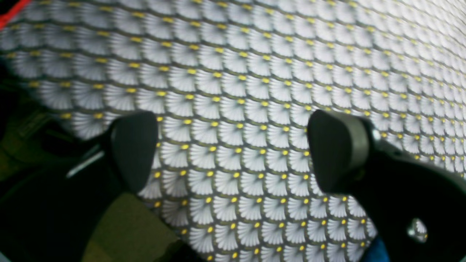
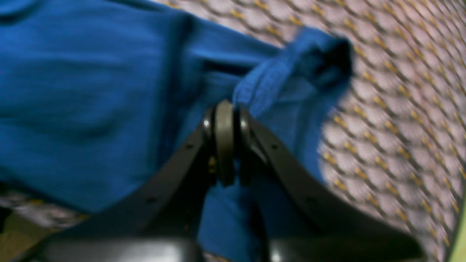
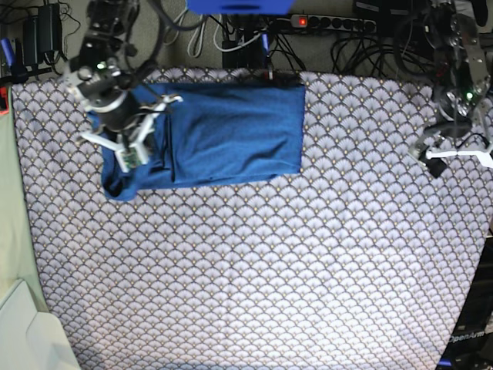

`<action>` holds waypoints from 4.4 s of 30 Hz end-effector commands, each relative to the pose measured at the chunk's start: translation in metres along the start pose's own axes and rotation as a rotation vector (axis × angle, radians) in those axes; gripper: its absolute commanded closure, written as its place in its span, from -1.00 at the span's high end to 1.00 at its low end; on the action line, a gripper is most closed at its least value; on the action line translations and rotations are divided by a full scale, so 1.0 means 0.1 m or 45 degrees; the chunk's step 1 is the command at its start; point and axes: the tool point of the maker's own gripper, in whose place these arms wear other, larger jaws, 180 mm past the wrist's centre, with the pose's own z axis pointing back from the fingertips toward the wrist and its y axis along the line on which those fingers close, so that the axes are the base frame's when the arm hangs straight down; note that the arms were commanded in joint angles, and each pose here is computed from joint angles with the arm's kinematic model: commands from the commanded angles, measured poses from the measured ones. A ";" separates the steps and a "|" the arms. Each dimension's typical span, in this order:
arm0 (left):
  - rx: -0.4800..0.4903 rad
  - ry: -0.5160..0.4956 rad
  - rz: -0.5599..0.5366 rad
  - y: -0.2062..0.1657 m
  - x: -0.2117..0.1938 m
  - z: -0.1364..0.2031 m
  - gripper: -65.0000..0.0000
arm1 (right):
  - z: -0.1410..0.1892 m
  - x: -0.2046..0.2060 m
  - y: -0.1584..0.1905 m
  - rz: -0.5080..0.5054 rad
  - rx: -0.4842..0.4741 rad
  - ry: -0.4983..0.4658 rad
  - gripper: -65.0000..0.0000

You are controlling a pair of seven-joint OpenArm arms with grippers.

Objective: Fold the T-shirt properly
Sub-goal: 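Fold the grasped side over the shirt toward the left gripper, then push the folded side further across the shirt with the right gripper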

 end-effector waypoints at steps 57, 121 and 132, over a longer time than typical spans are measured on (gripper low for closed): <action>0.093 -0.092 0.033 0.33 0.31 0.07 1.00 | -0.33 0.22 0.58 0.045 0.237 -0.060 -0.01; 0.171 -0.180 -0.028 0.80 0.59 0.21 1.00 | -0.19 0.73 2.03 0.325 0.709 -0.215 -1.00; 0.177 -0.169 -0.074 0.84 0.56 0.22 1.00 | -0.27 0.79 2.17 0.312 0.791 -0.221 -1.00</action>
